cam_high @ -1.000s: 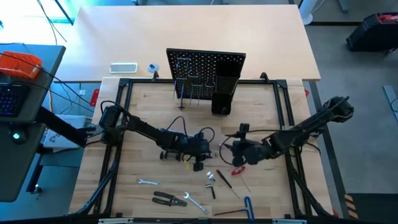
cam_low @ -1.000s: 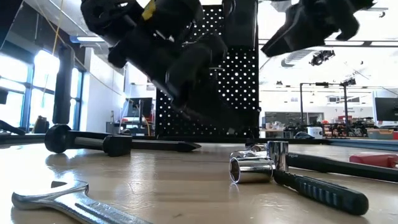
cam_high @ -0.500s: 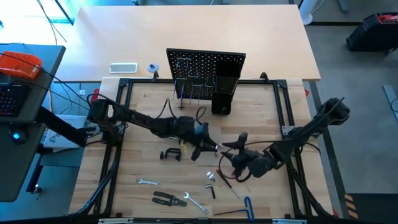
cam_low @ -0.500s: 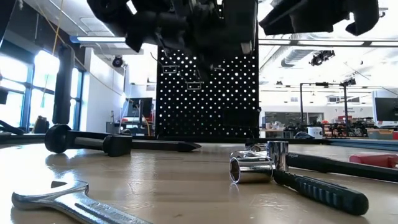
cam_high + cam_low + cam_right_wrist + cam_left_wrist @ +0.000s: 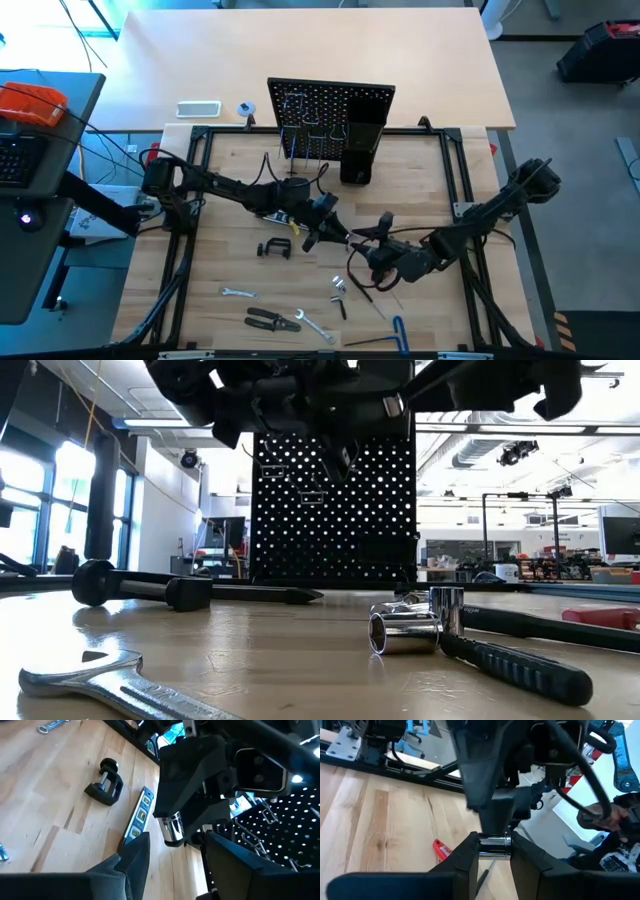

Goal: Hang tools onto peg board
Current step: Put the top center socket into the bottom peg board bin

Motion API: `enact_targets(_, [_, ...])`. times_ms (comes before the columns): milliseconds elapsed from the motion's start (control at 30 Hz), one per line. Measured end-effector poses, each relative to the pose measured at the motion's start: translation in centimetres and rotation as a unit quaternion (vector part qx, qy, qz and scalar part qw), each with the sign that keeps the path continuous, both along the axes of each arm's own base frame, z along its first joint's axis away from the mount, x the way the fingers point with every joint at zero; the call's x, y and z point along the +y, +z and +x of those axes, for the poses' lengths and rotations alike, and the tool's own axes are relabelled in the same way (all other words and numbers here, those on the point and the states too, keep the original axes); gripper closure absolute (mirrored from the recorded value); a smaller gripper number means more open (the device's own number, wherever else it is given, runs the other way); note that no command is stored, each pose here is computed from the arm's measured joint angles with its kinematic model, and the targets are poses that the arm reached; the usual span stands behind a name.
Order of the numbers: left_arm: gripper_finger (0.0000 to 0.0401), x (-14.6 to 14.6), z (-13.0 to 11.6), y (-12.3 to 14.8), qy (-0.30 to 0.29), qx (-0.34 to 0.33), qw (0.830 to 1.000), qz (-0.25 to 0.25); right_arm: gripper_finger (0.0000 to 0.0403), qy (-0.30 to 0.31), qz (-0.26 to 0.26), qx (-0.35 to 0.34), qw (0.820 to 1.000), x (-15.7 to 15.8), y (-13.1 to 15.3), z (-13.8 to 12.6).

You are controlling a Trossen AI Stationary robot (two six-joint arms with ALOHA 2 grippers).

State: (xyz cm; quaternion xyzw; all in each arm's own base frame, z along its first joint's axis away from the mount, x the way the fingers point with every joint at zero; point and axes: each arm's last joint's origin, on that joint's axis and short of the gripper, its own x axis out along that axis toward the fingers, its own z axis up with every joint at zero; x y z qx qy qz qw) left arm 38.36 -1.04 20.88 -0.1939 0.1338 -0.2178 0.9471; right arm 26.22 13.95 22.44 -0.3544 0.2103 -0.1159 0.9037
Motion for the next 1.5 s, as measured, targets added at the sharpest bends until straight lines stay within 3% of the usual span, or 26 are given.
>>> enact_targets(333, [0.0325,0.0,0.0,0.0,-0.003,-0.001,1.0,-0.001,0.0223,0.028,0.013,-0.006,1.0,-0.5,-0.4,1.3])
enact_targets(800, [0.0325,-0.1,0.0,-0.1,-0.009,0.005,1.0,-0.007,0.0326,0.006,-0.025,-0.003,1.0,-0.4,-1.3,2.0])
enact_targets(1133, [0.0323,-0.1,-0.1,-0.1,-0.016,0.005,1.0,-0.009,0.0337,-0.001,-0.021,-0.009,1.0,-0.5,-1.2,2.1])
enact_targets(1500, [0.0261,0.4,0.0,0.1,-0.015,-0.001,1.0,-0.01,0.0339,-0.023,-0.018,-0.023,0.999,-0.4,-1.1,2.0])
